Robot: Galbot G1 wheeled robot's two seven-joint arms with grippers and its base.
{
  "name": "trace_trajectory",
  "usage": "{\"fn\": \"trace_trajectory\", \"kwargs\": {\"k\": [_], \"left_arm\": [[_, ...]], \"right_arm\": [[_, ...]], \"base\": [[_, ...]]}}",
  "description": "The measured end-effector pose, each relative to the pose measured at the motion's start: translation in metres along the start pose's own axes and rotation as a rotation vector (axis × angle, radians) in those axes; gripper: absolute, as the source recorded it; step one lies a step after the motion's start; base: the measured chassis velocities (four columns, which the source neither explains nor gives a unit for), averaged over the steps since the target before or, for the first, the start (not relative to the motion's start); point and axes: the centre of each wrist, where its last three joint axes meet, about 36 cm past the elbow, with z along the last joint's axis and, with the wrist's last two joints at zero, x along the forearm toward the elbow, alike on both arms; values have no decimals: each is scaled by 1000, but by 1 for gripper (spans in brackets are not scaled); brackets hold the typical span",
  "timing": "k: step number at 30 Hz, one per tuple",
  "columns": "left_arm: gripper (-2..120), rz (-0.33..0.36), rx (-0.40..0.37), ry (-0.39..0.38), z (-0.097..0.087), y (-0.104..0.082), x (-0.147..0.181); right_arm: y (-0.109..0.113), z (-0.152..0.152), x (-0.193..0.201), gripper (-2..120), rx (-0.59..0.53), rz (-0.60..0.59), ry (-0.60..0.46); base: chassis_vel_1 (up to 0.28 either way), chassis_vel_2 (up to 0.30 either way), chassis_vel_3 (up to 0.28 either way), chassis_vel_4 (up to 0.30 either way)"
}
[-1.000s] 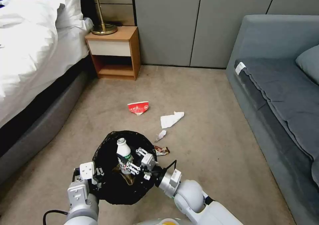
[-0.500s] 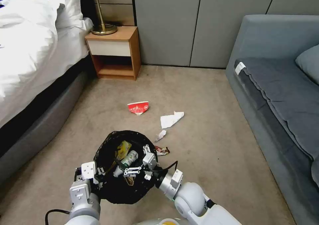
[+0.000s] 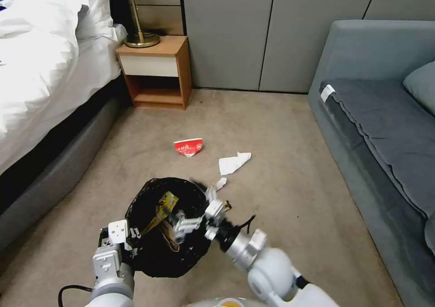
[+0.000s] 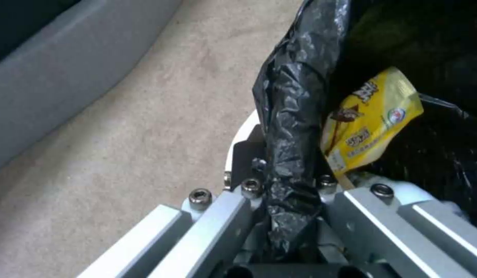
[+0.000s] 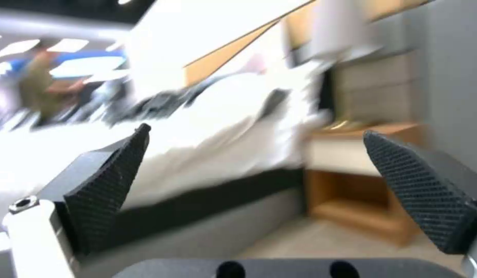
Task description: Pick up the trash bin, then pick up the garbage from the floor and place it into the trash bin.
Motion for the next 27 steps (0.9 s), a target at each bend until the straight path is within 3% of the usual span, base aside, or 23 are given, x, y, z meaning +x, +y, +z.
{"fn": "trace_trajectory", "kwargs": {"k": [1,3,5,6,10,27], "left_arm": [[1,0,0,0,0,0,0],[1,-4,-6,-3,1,2,-2],[1,-7,-4,-9,0,2,-3],[1,-7,-4,-9,0,2,-3],[1,-9,4,-28,-2,4,-5],[1,9,22,-46,-4,6,-1]], "right_arm": [[0,0,0,100,0,0,0],[-1,-34,12,100,24,150,-29],[-1,-45,23,100,53,250,-23],[-1,-45,23,100,53,250,-23],[16,-41,54,100,22,464,48],[8,1,65,100,95,503,101]], "base": [[0,0,0,0],[0,0,0,0],[0,0,0,0],[0,0,0,0],[0,0,0,0],[0,0,0,0]]}}
